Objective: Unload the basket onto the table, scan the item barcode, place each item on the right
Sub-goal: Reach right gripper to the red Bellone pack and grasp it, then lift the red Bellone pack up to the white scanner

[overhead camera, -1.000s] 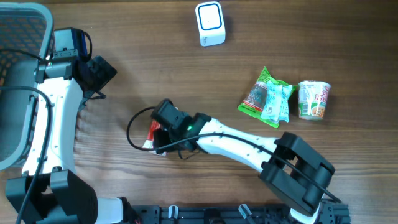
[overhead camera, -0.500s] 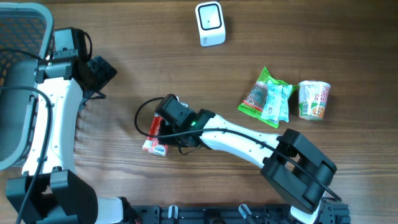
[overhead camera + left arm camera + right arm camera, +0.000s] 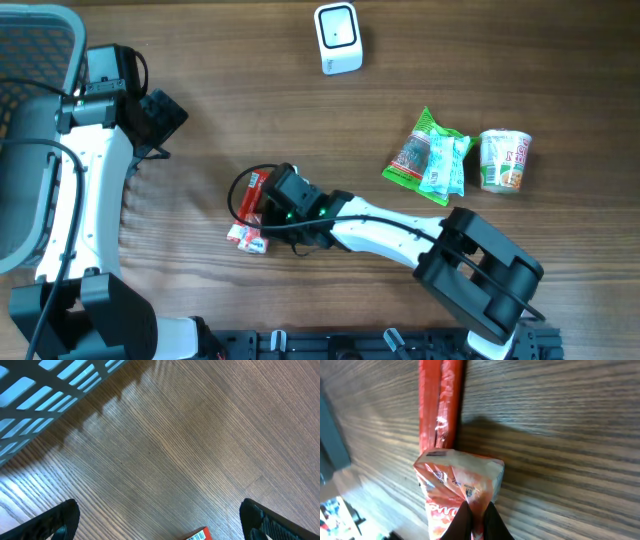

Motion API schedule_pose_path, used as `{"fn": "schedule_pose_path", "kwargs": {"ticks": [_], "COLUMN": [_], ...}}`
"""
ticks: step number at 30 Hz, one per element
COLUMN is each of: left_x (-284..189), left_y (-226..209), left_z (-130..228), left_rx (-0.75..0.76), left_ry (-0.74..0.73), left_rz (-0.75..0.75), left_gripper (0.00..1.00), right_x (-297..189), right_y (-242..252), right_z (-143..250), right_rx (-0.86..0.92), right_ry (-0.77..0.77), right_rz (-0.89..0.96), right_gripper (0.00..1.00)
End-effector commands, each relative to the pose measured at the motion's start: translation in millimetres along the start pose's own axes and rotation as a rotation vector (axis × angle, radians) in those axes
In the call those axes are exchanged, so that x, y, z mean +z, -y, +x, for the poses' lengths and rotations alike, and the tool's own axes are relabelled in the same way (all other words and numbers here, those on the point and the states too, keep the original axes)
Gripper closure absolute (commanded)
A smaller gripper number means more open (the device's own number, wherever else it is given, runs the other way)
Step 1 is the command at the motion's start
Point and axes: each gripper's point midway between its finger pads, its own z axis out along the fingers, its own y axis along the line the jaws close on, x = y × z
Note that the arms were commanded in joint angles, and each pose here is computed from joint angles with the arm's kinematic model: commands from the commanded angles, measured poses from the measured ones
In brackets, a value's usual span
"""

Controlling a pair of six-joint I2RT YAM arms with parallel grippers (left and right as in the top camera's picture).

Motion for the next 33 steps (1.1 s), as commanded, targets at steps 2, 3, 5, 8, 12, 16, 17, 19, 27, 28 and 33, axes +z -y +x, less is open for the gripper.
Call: {"fn": "schedule_pose_path", "kwargs": {"ticks": [2,3,5,8,12,16,17,19,27,28,33], "left_x": [-3,-3,-3,-3,-3,-3,-3,-3,-3,-3,-3], "left_y": [0,0,0,0,0,0,0,0,0,0,0], "left_z": [-6,-6,-6,-6,-6,-6,-6,-6,-6,-6,-6], "left_rx": [0.009,0.009,0.009,0.009,0.009,0.009,0.009,0.009,0.009,0.009,0.009], "left_ry": [0.017,0.017,0.017,0.017,0.017,0.017,0.017,0.017,0.017,0.017,0.017], "left_rz": [-0.001,-0.001,-0.001,-0.001,-0.001,-0.001,-0.001,-0.001,-0.001,-0.001,-0.001], "left_gripper": [0.00,0.00,0.00,0.00,0.00,0.00,0.00,0.00,0.00,0.00,0.00], "right_x": [-60,-77,-110,-150,-152,-142,-142,-142,-172,-182,-233], "right_y": [-32,-33,-34,-24,21,39,38,38,8,3,-6], "right_z": [-16,-21,-25,-25,-56,-67,-68,-68,-43,-41,-40], "right_rx": [-0.371,-0.387,-0.465,-0.592,-0.531,-0.549,-0.546,-0.548,-0.521,-0.526,-0.448], "right_ry": [0.023,0.023,-0.020,-0.128,-0.060,-0.009,-0.004,-0.003,-0.133,-0.144,-0.185], "right_rz": [-0.162,-0.186,-0.290,-0.518,-0.366,-0.221,-0.222,-0.223,-0.555,-0.633,-0.920], "right_gripper": [0.96,0.96,0.96,0.96,0.96,0.96,0.96,0.96,0.96,0.96,0.96]}}
